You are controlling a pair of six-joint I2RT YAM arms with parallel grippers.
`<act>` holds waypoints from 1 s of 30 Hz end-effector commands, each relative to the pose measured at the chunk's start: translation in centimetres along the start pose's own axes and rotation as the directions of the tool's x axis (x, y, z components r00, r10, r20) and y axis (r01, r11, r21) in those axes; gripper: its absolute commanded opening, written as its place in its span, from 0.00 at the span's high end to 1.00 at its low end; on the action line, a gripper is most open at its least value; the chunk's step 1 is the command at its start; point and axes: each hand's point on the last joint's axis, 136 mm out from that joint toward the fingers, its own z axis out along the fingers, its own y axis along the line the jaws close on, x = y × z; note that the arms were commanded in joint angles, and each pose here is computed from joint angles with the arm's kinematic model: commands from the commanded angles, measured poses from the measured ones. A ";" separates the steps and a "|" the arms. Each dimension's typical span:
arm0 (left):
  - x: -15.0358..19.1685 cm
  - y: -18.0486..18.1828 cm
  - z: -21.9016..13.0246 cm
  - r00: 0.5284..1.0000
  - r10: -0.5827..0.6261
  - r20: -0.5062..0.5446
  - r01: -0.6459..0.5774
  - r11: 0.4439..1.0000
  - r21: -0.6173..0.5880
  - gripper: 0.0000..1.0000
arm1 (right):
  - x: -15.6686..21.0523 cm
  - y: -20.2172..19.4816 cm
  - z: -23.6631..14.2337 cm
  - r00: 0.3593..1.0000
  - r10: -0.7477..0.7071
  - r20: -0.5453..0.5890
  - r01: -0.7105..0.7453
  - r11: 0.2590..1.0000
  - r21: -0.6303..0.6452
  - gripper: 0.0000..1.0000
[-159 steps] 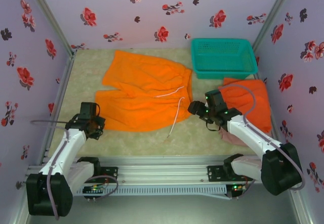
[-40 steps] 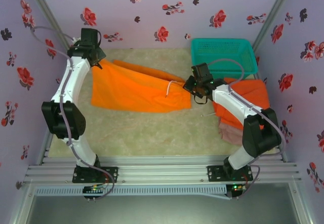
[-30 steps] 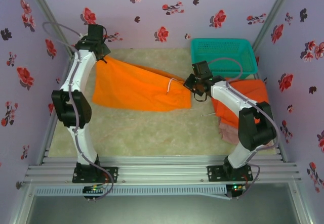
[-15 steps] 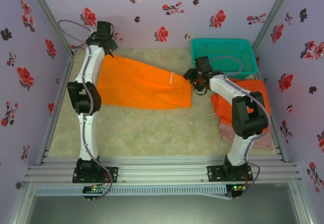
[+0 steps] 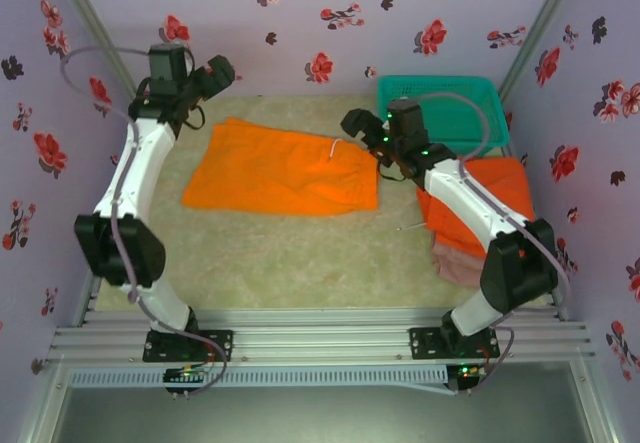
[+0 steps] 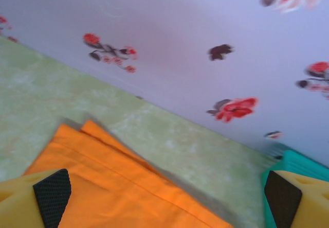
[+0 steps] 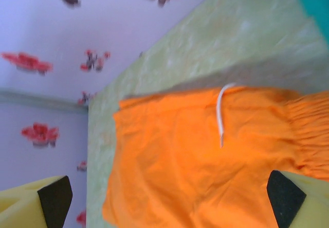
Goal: Fold and stack the shorts
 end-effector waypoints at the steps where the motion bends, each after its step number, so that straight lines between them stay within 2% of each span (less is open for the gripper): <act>1: 5.1 1.1 3.5 0.994 -0.068 -0.084 0.075 0.994 0.076 0.01 | 3.7 -0.1 3.6 0.984 -0.057 -0.170 0.054 0.998 -0.021 0.01; 3: 8.1 2.9 4.9 0.983 -0.125 -0.136 0.133 0.990 0.049 0.01 | 4.8 -1.4 5.5 0.973 -0.046 -0.226 0.055 0.998 0.031 0.01; 9: 15.1 8.1 8.0 0.956 -0.182 -0.229 0.173 0.983 -0.063 0.01 | 7.0 -5.9 8.5 0.952 -0.016 -0.304 0.066 0.986 0.155 0.01; 15: 19.1 11.8 8.9 0.951 -0.197 -0.240 0.169 0.976 -0.135 0.01 | 8.3 -9.9 9.3 0.943 0.020 -0.331 0.065 0.967 0.245 0.01; 22: 23.1 15.1 7.6 0.937 -0.217 -0.272 0.161 0.963 -0.214 0.01 | 9.7 -12.6 9.0 0.933 0.038 -0.358 0.073 0.954 0.292 0.01; 30: 25.9 17.7 3.3 0.929 -0.249 -0.273 0.166 0.941 -0.296 0.01 | 11.5 -12.9 7.5 0.920 0.038 -0.391 0.081 0.956 0.282 0.01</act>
